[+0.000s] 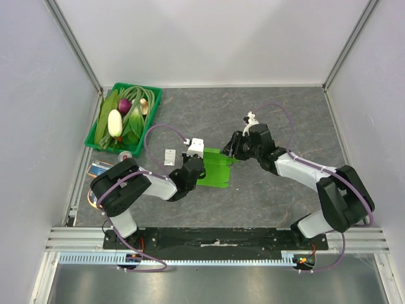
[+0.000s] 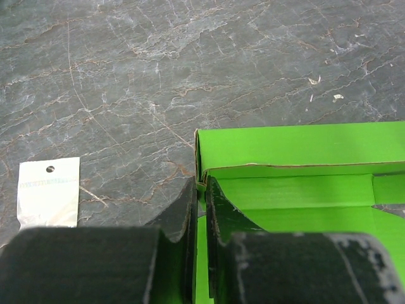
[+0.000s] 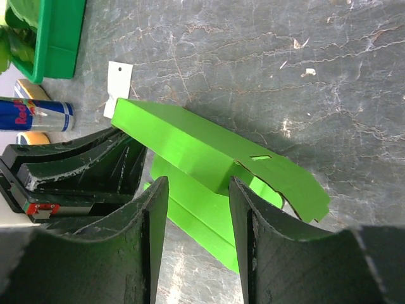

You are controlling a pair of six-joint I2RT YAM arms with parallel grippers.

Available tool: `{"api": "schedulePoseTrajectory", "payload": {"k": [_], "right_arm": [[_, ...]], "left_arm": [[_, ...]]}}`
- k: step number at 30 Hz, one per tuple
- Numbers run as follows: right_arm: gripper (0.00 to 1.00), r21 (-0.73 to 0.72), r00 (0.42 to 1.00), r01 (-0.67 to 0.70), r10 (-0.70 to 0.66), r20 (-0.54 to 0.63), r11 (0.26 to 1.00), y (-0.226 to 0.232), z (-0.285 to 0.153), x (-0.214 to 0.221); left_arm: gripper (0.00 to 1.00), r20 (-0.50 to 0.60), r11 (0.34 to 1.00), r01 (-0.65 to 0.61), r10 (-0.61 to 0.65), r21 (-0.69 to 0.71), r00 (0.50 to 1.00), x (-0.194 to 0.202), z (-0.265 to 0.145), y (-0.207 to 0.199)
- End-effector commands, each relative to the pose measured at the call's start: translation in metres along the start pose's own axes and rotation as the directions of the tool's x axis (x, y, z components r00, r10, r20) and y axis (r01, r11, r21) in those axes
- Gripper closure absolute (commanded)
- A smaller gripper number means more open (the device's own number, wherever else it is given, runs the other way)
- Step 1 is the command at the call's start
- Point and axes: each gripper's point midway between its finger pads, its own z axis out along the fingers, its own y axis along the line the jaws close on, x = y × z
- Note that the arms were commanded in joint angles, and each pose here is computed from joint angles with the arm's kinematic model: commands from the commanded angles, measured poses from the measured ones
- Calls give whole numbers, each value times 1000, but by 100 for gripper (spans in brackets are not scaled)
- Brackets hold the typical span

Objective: Fold the paper box

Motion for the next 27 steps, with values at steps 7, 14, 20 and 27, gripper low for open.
{"api": "schedulePoseTrajectory", "payload": {"k": [7, 14, 20, 27], "right_arm": [[56, -217, 945, -281, 309, 107, 935, 19, 8, -22], [74, -270, 874, -445, 480, 77, 854, 13, 11, -19], [100, -273, 818, -531, 569, 82, 802, -1, 13, -12], [40, -80, 948, -305, 310, 74, 949, -39, -17, 17]], "left_arm": [[98, 43, 1000, 13, -13, 0, 999, -11, 0, -7], [98, 43, 1000, 20, -20, 3, 999, -10, -1, -9], [98, 29, 999, 34, -34, -7, 999, -7, -2, -9], [98, 18, 997, 35, -34, -64, 999, -4, -2, 0]]}}
